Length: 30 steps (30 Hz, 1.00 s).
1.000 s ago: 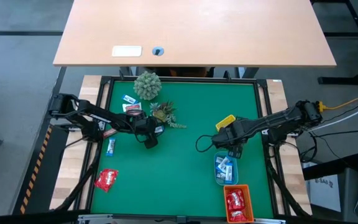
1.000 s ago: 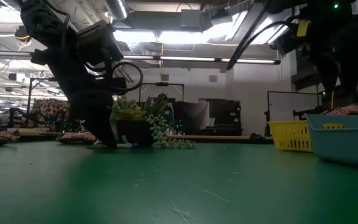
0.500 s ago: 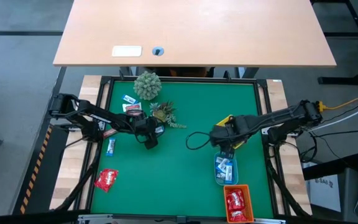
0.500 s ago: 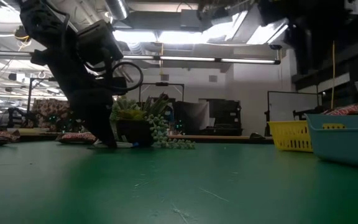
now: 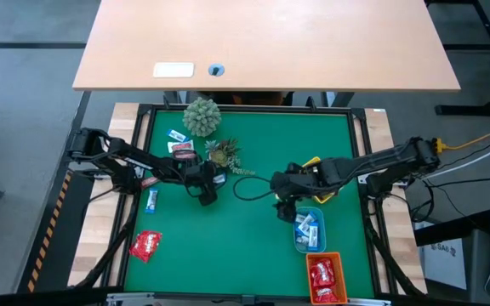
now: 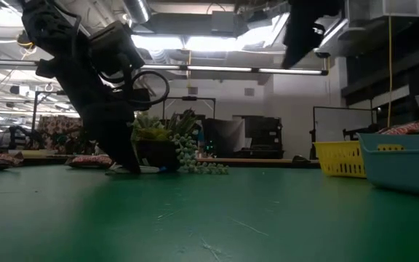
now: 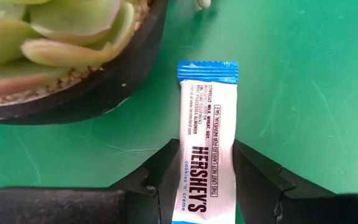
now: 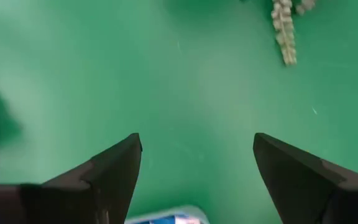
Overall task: Sort candy
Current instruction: Put the white chocolate into the blue bin
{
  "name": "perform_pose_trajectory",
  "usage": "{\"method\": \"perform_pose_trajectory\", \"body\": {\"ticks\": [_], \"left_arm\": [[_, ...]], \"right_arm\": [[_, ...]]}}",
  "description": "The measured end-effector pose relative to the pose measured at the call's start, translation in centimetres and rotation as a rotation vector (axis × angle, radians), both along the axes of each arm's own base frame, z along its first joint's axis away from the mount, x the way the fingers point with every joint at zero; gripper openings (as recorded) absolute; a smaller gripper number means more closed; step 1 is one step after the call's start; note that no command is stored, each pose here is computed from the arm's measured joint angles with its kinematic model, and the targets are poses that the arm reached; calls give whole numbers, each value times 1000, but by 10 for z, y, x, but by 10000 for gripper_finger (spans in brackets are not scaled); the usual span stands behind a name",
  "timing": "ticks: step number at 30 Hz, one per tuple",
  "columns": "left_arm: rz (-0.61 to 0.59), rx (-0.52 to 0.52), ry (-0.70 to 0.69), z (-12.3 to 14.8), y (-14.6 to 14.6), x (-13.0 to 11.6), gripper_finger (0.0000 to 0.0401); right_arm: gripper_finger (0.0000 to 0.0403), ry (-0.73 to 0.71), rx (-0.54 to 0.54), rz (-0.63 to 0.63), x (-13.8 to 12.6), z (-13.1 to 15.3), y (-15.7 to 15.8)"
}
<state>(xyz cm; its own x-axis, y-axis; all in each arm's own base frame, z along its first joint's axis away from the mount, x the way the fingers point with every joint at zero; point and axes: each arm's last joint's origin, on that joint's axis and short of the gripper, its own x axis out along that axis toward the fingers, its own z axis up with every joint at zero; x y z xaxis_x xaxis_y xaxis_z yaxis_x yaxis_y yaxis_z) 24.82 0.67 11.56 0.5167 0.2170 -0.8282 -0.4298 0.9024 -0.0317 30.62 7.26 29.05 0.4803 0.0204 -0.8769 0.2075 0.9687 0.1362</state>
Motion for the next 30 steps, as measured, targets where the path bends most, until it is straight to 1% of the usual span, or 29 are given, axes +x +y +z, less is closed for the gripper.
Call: {"method": "perform_pose_trajectory", "body": {"ticks": [4,8,12,20,24,30], "left_arm": [[-12,-6,-5,0,-3,0,129],[-33,-19,-25,1,-7,2,129],[-88,-80,-73,3,-13,6,129],[-140,-222,-192,10,-26,14,129],[-174,-296,-281,17,-34,20,129],[-221,-400,-437,30,-45,29,129]], "right_arm": [[308,-58,-3,33,5,2,1],[308,-78,-6,46,7,3,2],[308,-83,-5,46,7,4,2],[308,-108,-5,58,11,4,3],[308,-144,-36,143,17,0,10],[308,-265,-138,347,29,-3,34]]}}
